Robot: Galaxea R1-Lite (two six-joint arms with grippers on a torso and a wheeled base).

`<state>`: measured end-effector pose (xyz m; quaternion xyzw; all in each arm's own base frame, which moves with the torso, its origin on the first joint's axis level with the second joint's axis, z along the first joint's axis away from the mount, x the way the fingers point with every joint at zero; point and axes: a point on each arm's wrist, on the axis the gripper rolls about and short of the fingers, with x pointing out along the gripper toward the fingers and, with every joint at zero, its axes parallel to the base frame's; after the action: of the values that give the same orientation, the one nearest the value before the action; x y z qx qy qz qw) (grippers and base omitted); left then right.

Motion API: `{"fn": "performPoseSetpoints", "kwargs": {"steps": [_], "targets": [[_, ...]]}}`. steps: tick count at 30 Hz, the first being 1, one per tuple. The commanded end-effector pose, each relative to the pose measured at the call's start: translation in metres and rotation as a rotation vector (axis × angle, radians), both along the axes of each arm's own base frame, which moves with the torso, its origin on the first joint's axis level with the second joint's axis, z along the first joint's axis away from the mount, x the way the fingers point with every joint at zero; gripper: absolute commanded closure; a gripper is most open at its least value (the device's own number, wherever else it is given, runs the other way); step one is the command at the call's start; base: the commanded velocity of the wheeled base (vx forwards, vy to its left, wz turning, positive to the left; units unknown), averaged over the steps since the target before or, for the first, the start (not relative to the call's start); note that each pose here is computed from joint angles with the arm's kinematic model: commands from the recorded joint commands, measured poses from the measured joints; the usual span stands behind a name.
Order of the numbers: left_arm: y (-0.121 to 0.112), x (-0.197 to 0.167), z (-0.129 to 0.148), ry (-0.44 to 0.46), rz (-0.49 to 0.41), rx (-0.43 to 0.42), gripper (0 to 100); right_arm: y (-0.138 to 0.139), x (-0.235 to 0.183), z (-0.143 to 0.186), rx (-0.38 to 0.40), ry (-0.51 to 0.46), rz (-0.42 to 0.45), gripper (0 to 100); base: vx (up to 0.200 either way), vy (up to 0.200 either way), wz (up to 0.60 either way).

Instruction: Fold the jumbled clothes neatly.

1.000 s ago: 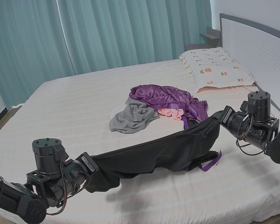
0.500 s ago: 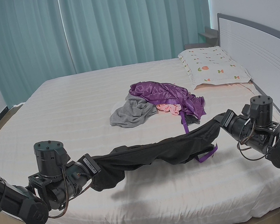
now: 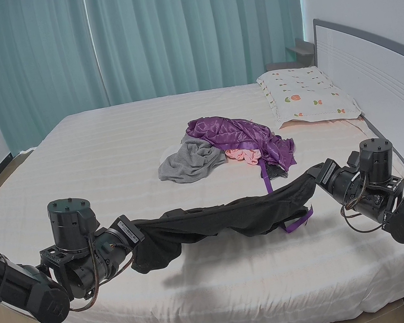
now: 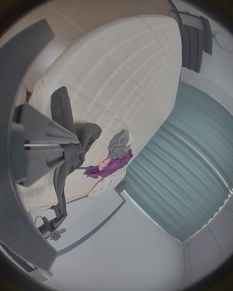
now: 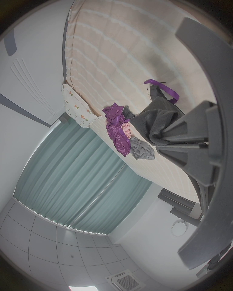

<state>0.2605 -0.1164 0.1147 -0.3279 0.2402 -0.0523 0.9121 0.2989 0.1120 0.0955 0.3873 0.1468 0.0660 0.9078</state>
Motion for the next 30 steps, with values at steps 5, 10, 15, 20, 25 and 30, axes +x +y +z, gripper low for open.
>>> {"fn": "performPoseSetpoints", "kwargs": {"steps": [5, 10, 15, 20, 25, 30], "targets": [[0.000, 0.000, 0.002, -0.008, 0.002, -0.003, 100, 0.001, 0.001, 0.002, 0.003, -0.010, -0.004, 100, 0.000, 0.200, 0.00], [0.001, -0.002, 0.007, -0.025, 0.002, -0.011, 100, 0.000, 0.001, 0.004, 0.005, -0.017, -0.007, 100, 0.000, 0.200, 0.00], [0.001, -0.003, 0.010, -0.034, 0.003, -0.013, 100, 0.000, 0.001, 0.006, 0.013, -0.039, -0.010, 100, 0.000, 0.200, 0.00], [0.002, -0.004, 0.013, -0.044, 0.003, -0.018, 100, 0.000, 0.001, 0.006, 0.016, -0.049, -0.009, 100, 0.000, 0.200, 0.00], [0.003, -0.005, 0.016, -0.053, 0.005, -0.020, 100, 0.000, 0.001, 0.006, 0.016, -0.050, -0.009, 100, 0.000, 0.200, 0.00], [0.004, -0.007, 0.019, -0.064, 0.005, -0.025, 100, 0.000, 0.001, 0.006, 0.018, -0.050, -0.011, 100, 0.000, 0.200, 0.00]]}}
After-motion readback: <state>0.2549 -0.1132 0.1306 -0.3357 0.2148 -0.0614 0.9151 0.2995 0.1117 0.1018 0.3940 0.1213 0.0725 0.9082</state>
